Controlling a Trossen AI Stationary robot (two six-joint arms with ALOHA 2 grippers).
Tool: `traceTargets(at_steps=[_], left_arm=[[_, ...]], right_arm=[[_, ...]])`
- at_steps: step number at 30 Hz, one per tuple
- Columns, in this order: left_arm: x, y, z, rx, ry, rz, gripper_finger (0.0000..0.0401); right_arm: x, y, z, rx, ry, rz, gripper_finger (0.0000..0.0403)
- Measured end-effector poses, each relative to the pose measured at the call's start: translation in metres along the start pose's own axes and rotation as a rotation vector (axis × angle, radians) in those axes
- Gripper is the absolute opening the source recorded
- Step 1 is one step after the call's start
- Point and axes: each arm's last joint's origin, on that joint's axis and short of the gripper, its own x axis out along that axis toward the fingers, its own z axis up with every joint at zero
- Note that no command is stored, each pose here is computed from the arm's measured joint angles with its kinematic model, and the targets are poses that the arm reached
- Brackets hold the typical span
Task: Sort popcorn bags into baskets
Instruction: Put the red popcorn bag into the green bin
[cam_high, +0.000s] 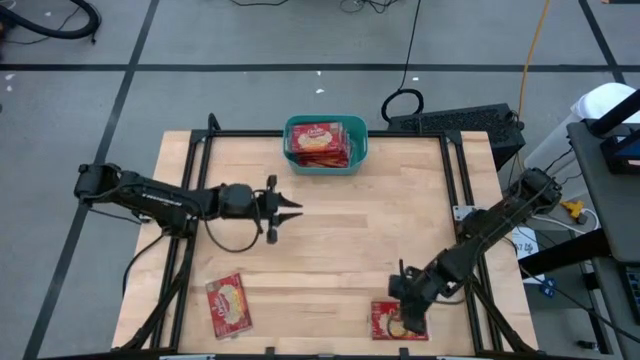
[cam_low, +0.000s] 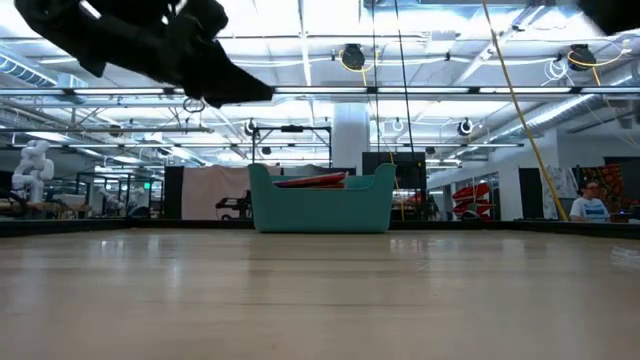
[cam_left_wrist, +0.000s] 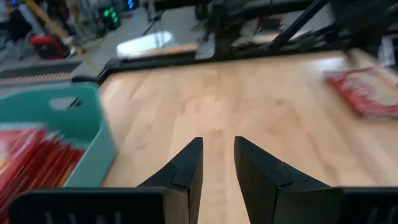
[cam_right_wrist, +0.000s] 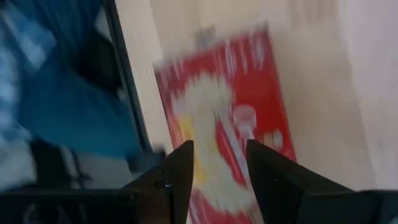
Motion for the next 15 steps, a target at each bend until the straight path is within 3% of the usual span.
traceTargets(at_steps=[6,10,15], left_arm=[[-0.002,-0.021,0.004,0.017,-0.024,-0.037,0.0093],[-0.003,-0.027,0.004,0.011,-0.018,-0.031,0.0093],[-0.003,-0.028,0.004,0.003,-0.016,-0.03,0.0093]], right_arm=[[0.001,-0.005,-0.023,-0.072,0.103,-0.125,0.0141],[0.002,-0.003,-0.033,-0.104,0.131,-0.142,0.0141],[0.006,-0.009,-0.045,-0.057,0.146,-0.174,0.0153]])
